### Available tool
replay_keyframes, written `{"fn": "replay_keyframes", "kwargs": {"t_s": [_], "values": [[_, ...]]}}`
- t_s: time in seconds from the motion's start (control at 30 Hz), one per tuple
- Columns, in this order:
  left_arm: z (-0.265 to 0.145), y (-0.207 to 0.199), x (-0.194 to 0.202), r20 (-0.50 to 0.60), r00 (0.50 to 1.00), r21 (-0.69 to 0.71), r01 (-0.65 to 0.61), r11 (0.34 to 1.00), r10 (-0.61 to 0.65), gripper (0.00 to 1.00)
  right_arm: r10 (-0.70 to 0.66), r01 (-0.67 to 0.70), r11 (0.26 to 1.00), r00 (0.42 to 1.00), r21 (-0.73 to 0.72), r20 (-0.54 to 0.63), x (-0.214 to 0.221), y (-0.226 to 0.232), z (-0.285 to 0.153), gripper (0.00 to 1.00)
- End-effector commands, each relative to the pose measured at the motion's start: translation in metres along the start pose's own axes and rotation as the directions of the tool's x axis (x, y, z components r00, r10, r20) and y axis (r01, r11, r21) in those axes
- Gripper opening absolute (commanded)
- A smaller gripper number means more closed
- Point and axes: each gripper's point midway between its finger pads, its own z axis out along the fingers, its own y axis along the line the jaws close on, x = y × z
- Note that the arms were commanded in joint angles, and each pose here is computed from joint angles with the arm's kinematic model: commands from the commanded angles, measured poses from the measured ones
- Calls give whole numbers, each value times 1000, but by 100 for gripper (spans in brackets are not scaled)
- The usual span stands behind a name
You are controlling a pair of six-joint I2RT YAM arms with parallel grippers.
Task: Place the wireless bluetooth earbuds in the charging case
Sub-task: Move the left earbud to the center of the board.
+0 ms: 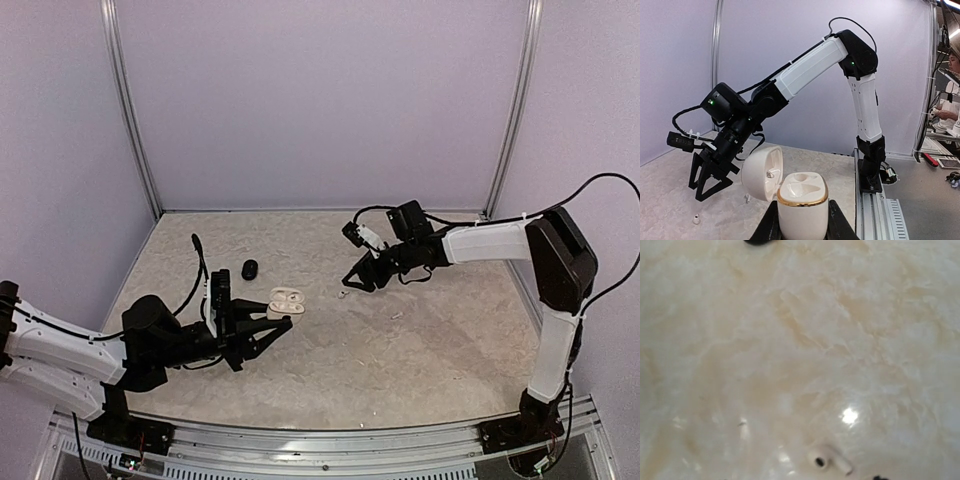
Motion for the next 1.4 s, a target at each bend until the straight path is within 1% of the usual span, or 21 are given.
{"fn": "replay_keyframes", "kwargs": {"t_s": [0.0,0.13,0.4,0.6,0.87,0.93,1.0,1.03,1.07,1.2,1.37], "values": [[-1,3,-9,29,999,-11,-19,1000,19,4,-62,59,998,992,-32,-110,18,-2,23,61],[1,3,-8,24,999,-4,-22,1000,22,4,-82,78,997,982,-27,-172,31,-3,43,57],[3,3,-8,20,999,-1,-32,999,32,4,-119,120,993,958,-13,-261,53,-4,69,55],[3,5,-9,22,999,-9,-38,999,38,4,-125,135,991,938,9,-325,67,-5,78,46],[3,7,-9,23,999,-15,-41,999,42,4,-71,87,996,939,33,-336,69,-3,72,35],[3,6,-8,21,999,-13,-41,999,42,3,-76,86,996,944,17,-322,65,1,71,36],[3,6,-8,20,999,-10,-41,999,41,4,-106,109,994,946,-8,-307,60,6,72,45],[3,6,-7,19,999,-8,-40,999,40,3,-119,119,993,945,-20,-303,58,9,73,48],[3,5,-8,19,999,-7,-40,999,40,3,-129,127,992,944,-29,-302,56,10,75,49],[3,5,-8,19,999,-7,-40,999,41,3,-151,143,989,942,-48,-301,47,12,87,48],[2,6,-8,18,999,-13,-41,999,42,3,-151,142,989,937,-51,-315,46,10,97,41]]}}
